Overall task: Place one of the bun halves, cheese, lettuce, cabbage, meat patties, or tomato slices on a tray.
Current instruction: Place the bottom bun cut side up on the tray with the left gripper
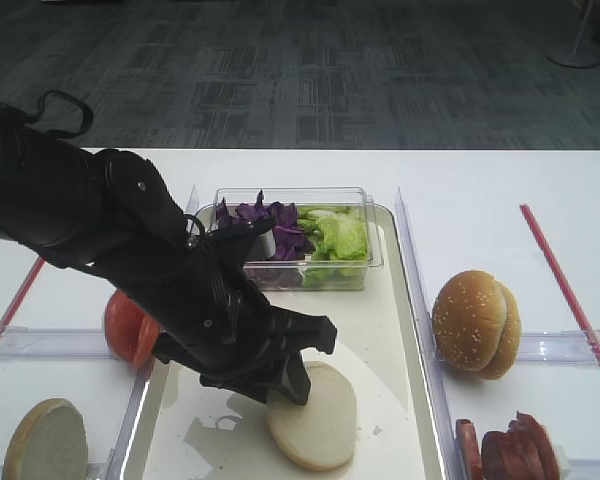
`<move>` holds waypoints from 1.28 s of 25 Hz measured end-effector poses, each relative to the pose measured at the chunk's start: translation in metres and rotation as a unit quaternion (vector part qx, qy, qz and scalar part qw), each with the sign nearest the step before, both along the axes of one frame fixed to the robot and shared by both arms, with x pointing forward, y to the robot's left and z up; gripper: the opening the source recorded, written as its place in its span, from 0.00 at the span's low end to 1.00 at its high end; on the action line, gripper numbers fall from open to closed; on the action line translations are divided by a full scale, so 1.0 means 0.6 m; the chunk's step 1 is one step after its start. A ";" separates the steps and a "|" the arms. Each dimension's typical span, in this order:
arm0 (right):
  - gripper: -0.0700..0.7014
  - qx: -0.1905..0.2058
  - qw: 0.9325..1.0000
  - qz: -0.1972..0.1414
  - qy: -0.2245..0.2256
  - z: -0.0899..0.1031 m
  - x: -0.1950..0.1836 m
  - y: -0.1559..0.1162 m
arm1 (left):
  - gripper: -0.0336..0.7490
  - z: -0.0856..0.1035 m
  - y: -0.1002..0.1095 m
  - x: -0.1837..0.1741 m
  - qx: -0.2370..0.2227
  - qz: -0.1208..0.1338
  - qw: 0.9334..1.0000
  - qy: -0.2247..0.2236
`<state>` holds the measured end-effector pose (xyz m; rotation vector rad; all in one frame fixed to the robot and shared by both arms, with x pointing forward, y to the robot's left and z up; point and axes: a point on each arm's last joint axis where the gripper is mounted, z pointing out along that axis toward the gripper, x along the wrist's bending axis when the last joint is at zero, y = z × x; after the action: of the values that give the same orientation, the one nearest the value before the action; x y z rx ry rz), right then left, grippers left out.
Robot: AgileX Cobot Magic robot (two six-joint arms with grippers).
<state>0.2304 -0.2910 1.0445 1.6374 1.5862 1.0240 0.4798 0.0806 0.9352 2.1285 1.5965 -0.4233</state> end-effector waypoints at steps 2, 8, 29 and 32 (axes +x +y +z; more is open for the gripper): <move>0.53 0.000 1.000 0.000 0.000 0.000 0.000 0.000 | 0.37 -0.001 0.001 -0.001 0.004 -0.003 1.000 0.002; 0.53 0.000 1.000 0.000 0.000 0.000 0.000 0.000 | 0.37 -0.004 0.013 0.002 0.025 -0.002 1.000 0.010; 0.53 0.001 1.000 0.000 0.000 0.000 0.000 0.000 | 0.37 0.050 0.026 0.012 0.064 -0.023 0.997 -0.027; 0.53 0.001 1.000 0.000 0.000 0.000 0.000 0.000 | 0.37 0.066 0.032 0.012 0.079 -0.028 0.996 -0.039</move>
<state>0.2304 -0.2910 1.0445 1.6392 1.5850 1.0250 0.4873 0.0995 0.9748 2.2814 1.5755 -0.2353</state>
